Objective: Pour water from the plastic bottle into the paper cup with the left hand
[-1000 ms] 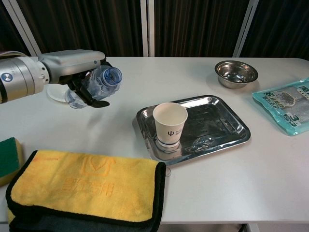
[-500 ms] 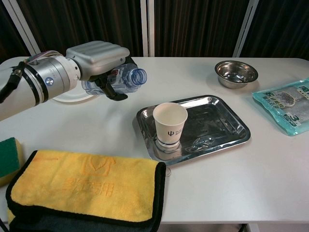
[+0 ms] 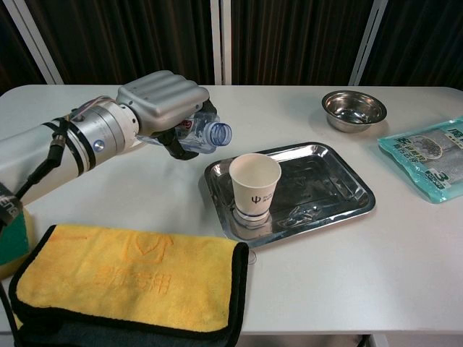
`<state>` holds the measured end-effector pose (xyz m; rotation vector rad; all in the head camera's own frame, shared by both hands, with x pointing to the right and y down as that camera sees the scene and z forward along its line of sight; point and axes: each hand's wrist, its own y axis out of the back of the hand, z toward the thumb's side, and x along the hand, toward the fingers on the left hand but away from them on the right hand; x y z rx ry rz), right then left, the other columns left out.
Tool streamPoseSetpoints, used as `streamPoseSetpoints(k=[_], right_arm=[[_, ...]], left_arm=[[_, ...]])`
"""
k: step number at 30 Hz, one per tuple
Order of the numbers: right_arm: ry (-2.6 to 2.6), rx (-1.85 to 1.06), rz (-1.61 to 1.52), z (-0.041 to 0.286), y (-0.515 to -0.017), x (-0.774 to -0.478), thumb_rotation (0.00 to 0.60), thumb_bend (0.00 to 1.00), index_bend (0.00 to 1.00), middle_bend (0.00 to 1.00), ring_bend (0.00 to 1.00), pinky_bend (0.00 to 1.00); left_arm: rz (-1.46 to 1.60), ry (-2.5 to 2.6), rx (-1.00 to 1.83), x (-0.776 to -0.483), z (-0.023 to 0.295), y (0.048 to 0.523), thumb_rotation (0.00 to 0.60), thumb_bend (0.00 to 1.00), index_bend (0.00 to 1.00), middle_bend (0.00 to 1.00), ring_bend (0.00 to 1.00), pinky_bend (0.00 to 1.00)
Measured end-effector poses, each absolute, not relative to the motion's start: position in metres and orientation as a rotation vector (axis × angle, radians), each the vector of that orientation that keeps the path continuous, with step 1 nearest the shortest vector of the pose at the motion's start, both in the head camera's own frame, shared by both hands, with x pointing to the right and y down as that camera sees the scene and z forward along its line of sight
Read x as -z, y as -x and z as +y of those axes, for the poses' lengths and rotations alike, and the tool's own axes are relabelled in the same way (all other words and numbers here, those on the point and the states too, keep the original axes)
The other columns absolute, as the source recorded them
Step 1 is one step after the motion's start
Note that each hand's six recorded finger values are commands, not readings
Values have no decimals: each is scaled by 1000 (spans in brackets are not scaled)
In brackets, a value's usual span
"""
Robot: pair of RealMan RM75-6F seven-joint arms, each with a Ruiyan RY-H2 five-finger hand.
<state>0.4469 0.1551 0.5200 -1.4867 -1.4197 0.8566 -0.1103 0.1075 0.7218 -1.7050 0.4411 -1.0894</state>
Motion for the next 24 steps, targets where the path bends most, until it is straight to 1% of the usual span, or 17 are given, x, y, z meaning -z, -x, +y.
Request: streamPoseSetpoints(k=[13,24], right_arm=[[1482,-864,-1424,155,-449,-520,600,339,0,0,0,0],[1478,-870,-1428,155,-452,-521,600,338,0,0,0,0]], left_arm=[[366,1628,1107,-731,110,100,600,471,824,766,543,531],[349,1566,1104,-733,110,95,600,474,824,767,544,533]])
